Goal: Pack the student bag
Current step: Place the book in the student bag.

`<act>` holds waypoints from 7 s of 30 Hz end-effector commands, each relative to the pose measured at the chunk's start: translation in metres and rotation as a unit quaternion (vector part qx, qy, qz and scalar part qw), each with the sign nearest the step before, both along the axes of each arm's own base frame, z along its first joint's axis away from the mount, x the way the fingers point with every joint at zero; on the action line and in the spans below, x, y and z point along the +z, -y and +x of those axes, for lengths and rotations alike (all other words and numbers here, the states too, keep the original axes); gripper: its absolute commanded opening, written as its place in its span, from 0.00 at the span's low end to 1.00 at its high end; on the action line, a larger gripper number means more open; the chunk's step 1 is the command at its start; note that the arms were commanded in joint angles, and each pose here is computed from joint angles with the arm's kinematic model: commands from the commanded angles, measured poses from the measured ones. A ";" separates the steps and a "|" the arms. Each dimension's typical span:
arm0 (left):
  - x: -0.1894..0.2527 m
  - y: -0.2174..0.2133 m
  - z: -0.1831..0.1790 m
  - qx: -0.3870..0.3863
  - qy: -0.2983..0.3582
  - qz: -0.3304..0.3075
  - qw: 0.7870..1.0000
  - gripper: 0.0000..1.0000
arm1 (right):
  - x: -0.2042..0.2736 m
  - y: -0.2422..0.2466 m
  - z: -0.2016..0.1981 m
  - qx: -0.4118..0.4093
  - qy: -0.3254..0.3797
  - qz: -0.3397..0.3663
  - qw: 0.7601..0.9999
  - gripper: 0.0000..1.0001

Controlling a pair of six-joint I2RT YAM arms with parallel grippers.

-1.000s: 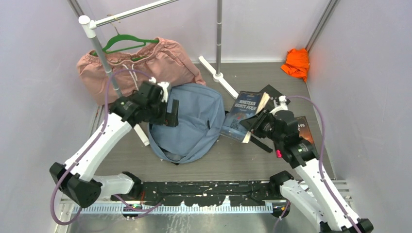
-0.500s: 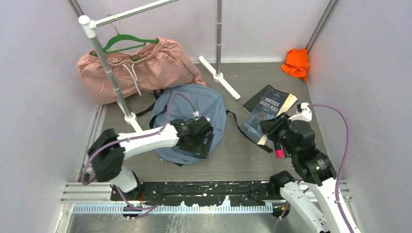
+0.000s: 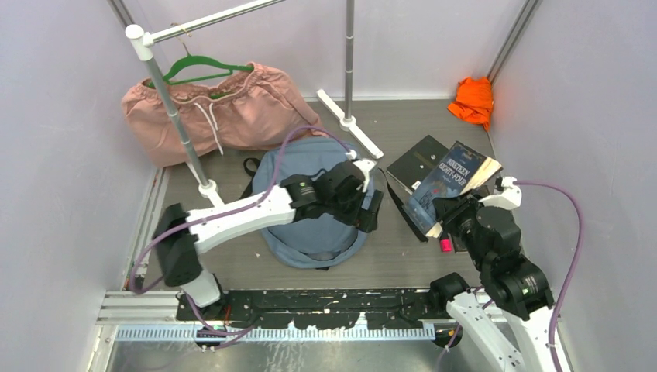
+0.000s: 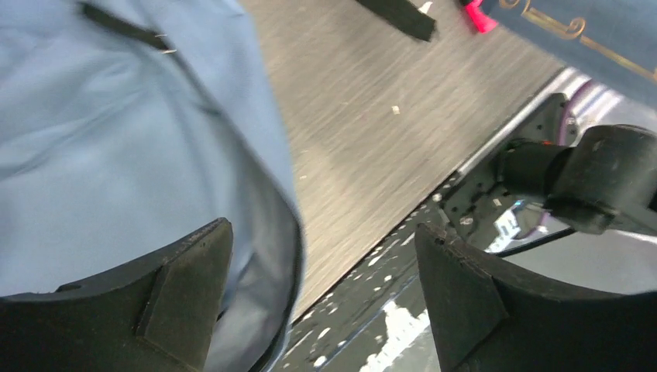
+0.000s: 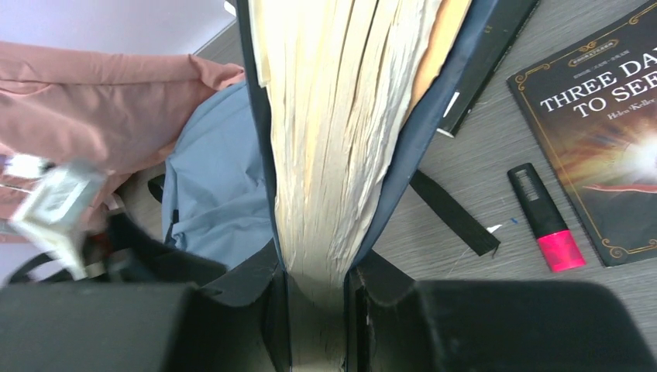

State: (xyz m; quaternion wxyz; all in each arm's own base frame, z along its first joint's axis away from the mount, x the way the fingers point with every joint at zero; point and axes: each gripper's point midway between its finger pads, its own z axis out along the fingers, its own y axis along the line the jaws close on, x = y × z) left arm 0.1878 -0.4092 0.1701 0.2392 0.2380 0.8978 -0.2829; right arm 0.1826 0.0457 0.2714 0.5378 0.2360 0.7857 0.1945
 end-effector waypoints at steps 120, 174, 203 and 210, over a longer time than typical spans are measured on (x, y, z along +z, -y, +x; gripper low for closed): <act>0.172 -0.031 0.065 0.049 0.078 -0.274 0.957 0.00 | -0.121 -0.235 0.058 0.465 -0.195 0.291 0.813 0.01; 0.143 -0.051 0.048 -0.014 0.063 -0.244 0.968 0.00 | -0.123 -0.208 0.030 0.405 -0.146 0.250 0.867 0.01; 0.156 -0.052 0.026 -0.087 0.066 -0.303 0.947 0.00 | -0.128 -0.155 0.031 0.292 -0.195 0.110 0.930 0.97; 0.159 -0.052 0.027 -0.087 0.073 -0.307 0.945 0.00 | -0.120 -0.157 0.005 0.278 -0.181 0.199 0.922 0.66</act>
